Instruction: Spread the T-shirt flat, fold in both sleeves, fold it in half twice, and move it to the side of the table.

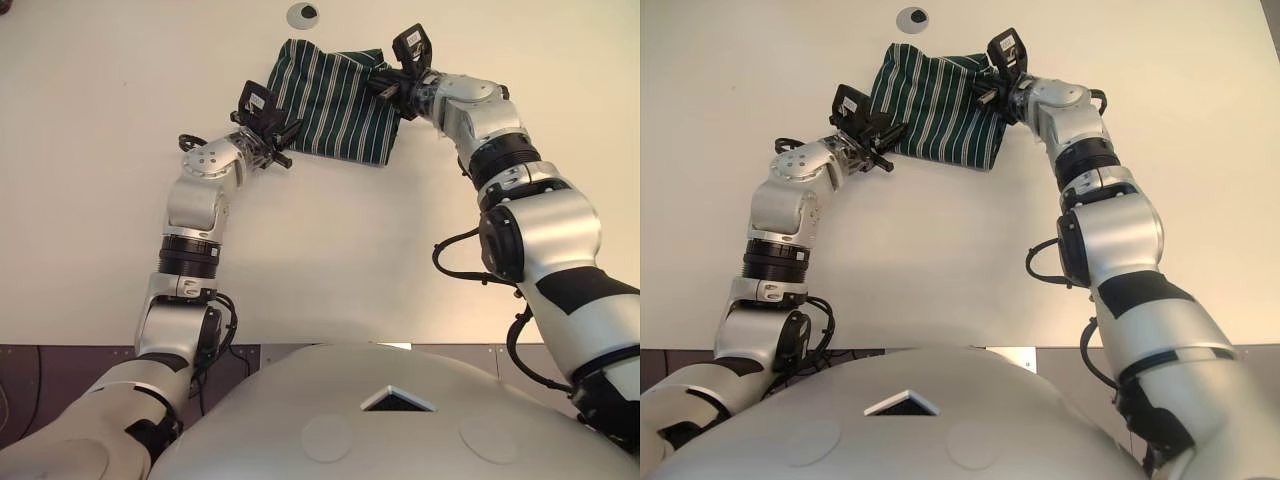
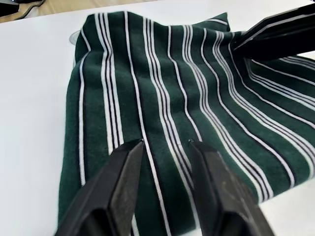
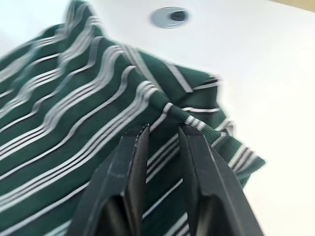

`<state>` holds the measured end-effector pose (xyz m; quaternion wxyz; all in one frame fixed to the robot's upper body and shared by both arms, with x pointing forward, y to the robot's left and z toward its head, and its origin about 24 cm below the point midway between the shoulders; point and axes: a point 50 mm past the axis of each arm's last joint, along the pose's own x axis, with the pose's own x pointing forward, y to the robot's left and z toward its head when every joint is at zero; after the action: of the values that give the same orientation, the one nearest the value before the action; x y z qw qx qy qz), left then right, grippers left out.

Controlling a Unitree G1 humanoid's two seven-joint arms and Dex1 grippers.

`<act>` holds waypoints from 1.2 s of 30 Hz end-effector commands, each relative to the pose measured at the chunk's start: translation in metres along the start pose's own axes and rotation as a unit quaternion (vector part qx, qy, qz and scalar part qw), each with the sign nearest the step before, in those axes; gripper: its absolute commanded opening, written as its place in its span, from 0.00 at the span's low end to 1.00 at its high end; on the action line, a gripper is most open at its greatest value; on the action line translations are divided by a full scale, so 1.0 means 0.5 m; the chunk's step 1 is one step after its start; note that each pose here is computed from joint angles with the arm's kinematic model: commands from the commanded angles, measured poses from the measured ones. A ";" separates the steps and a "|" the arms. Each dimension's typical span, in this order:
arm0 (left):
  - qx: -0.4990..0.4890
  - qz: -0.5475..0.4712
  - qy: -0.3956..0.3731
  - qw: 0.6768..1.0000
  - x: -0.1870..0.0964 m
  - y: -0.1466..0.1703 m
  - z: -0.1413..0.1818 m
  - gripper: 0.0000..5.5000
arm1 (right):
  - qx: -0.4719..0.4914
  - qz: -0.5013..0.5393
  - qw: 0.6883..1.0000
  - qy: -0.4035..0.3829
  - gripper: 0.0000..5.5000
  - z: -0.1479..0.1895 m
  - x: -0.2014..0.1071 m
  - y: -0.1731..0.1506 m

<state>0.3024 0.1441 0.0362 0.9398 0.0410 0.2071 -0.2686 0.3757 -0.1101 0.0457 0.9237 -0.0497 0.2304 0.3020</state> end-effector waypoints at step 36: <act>0.038 0.148 -0.081 0.985 -0.137 0.102 0.051 0.30 | -0.105 0.231 0.905 0.340 0.19 -0.272 -0.437 -0.128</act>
<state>0.2971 0.2080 0.0859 0.9759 0.0933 0.1122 -0.1619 0.2821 -0.2979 0.0554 0.8108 -0.2310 0.3430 0.4141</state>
